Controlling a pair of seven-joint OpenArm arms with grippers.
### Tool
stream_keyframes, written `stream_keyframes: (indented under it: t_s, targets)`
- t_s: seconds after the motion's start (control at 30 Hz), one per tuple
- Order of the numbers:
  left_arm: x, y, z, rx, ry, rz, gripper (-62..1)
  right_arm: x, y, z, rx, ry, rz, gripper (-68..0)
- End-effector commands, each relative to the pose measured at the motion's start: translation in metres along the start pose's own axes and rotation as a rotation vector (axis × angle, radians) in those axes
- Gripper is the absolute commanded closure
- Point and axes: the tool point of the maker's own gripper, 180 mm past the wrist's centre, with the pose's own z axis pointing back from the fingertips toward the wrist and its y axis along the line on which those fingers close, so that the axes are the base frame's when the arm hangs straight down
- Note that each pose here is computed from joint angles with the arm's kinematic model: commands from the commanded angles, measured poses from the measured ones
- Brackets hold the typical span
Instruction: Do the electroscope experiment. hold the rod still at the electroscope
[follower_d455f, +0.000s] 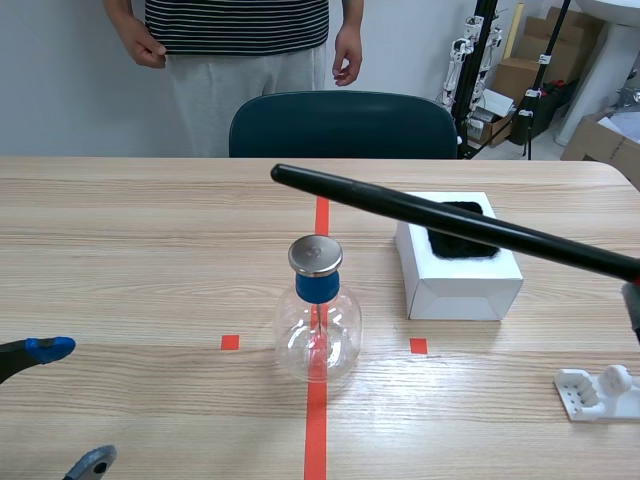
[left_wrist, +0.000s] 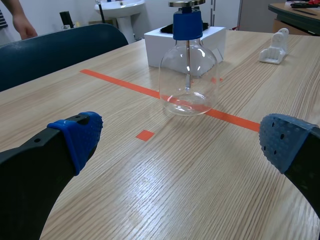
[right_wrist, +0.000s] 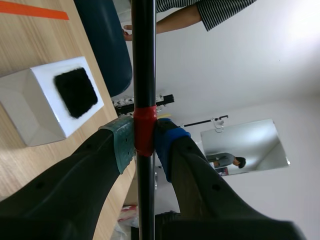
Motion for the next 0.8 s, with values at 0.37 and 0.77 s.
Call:
stream_keyframes:
  t_s: [0.37, 0.77]
  targets:
    - [0.0134, 0.0037, -0.0015, 0.002, -0.064, -0.010, -62.3, 0.0074, -0.0065, 0.0113, -0.019, -0.016, -0.112, 0.2]
    - [0.0134, 0.0037, -0.0015, 0.002, -0.064, -0.010, -62.3, 0.0093, -0.0072, 0.0113, -0.023, -0.027, -0.116, 0.2]
